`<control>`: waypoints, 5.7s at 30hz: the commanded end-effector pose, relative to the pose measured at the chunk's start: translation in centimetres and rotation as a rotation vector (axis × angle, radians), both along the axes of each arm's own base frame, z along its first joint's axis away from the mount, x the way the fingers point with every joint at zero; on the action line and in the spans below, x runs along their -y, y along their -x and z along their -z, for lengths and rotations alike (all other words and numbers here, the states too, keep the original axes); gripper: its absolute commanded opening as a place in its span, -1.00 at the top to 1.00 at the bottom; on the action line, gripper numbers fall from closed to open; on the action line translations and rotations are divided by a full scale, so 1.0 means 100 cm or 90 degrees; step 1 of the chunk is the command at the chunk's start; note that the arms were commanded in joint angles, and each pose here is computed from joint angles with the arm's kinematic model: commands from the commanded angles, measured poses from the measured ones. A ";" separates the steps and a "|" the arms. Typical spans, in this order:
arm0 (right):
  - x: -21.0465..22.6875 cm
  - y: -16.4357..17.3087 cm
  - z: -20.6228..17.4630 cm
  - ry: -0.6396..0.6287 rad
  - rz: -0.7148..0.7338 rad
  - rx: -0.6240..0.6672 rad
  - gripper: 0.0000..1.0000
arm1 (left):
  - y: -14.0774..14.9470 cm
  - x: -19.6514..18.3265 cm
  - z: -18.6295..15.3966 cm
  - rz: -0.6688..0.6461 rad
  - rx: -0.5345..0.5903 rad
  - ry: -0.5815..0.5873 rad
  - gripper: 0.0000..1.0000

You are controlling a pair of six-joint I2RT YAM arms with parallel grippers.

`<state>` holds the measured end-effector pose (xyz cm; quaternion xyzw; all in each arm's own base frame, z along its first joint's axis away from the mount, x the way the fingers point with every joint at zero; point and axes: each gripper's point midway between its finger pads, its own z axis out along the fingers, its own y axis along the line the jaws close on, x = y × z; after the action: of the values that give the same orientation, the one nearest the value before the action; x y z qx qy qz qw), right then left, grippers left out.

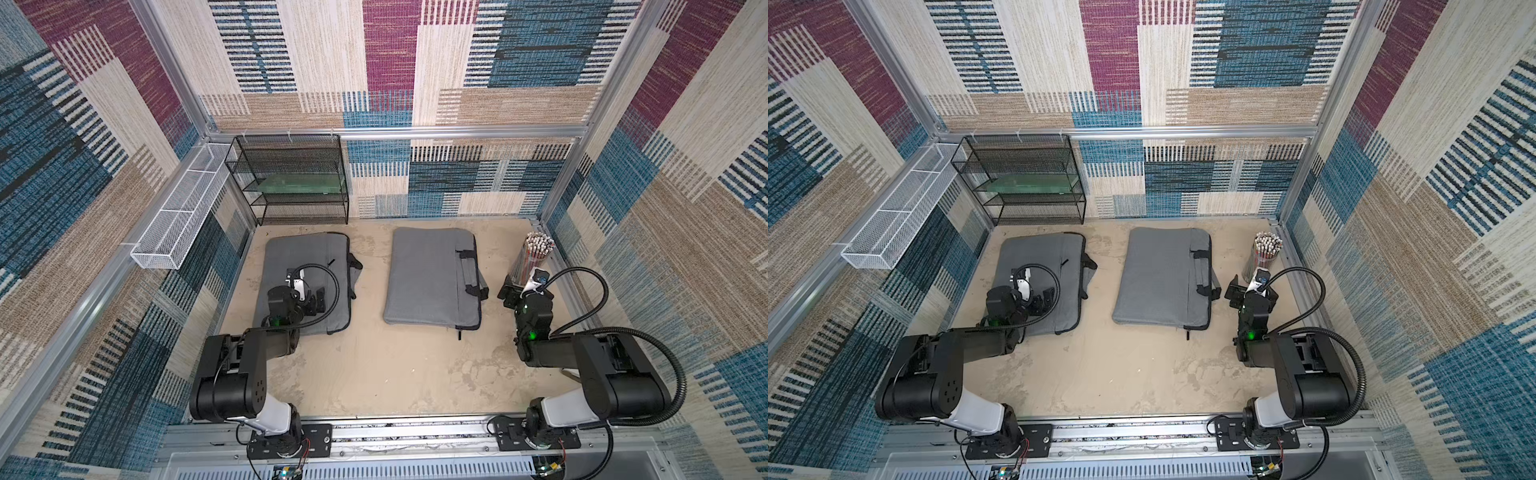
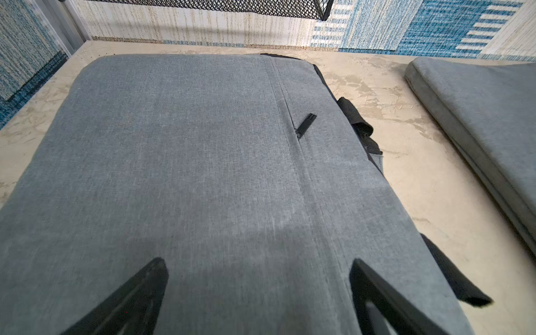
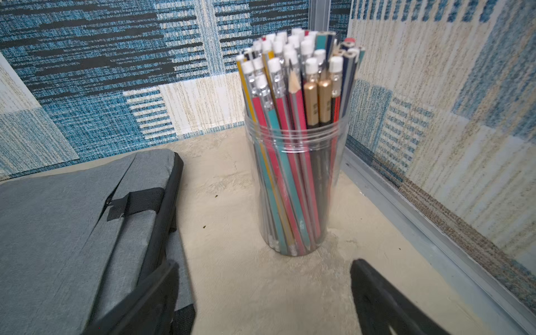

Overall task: Open the zippered laptop bag and take out the laptop
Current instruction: Pick up the zippered laptop bag from the center of the board, then unzip the zipper on the zippered laptop bag.

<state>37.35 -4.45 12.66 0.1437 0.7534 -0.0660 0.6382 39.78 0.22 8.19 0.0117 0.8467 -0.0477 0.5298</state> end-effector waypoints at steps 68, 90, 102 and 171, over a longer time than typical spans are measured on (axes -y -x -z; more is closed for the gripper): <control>0.003 0.009 -0.064 -0.098 0.062 -0.041 -0.90 | 0.018 0.001 -0.076 -0.078 -0.010 0.146 -1.00; -0.081 -0.016 -0.063 -0.124 -0.001 -0.189 -0.90 | 0.028 0.129 -0.001 0.025 -0.361 -0.197 -0.95; -0.102 -0.022 -0.052 -0.129 -0.027 -0.205 -0.90 | 0.020 0.115 0.027 -0.034 -0.417 -0.256 -0.24; -0.480 0.082 0.065 -0.041 -0.738 -0.222 0.14 | -0.007 0.185 -0.052 0.092 -0.332 0.010 1.00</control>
<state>28.25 43.35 5.37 -0.3031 0.8090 0.2911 0.4110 39.80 -17.96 12.70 0.0635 0.9567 -0.0806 0.2725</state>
